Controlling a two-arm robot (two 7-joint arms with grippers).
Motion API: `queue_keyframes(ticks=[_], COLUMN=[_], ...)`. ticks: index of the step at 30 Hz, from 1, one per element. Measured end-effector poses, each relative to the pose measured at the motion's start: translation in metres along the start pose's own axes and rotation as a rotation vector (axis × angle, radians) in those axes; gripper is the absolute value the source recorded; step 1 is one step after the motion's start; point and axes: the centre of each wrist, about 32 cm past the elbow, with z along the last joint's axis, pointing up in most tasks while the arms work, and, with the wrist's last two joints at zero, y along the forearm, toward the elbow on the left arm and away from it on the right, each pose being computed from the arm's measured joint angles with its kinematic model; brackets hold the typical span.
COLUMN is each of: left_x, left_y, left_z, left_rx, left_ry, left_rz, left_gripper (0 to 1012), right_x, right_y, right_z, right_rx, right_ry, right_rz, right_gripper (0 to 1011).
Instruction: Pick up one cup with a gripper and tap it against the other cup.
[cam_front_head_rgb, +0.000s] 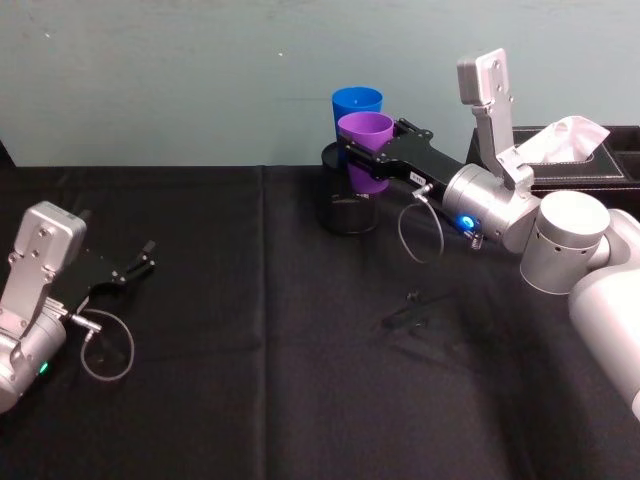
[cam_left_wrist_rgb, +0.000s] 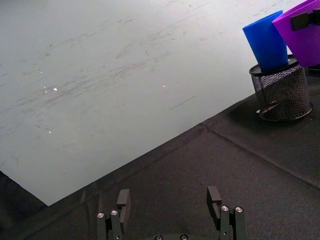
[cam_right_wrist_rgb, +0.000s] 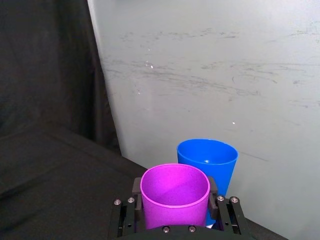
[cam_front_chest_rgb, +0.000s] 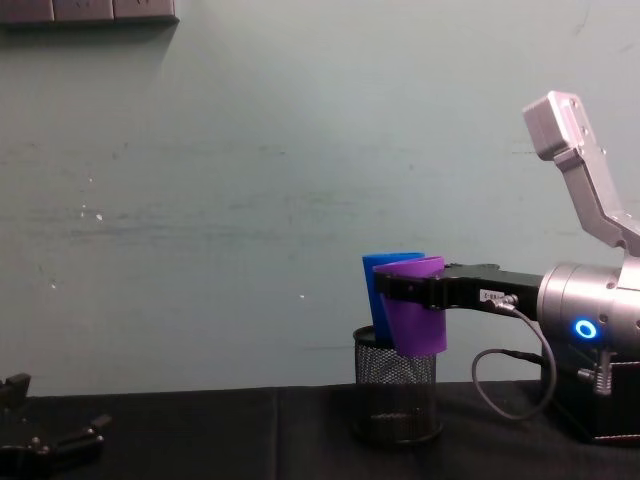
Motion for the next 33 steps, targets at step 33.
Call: queue_keyframes(ticks=[33], left_x=[0.0], left_y=[0.0], left_z=[0.0], left_rx=[0.0], left_ry=[0.0], left_rz=[0.0], left_gripper=[1000], right_x=[0.0], right_y=[0.0], right_z=[0.0], right_rx=[0.0], right_ry=[0.0], right_rz=[0.0], right_gripper=[726])
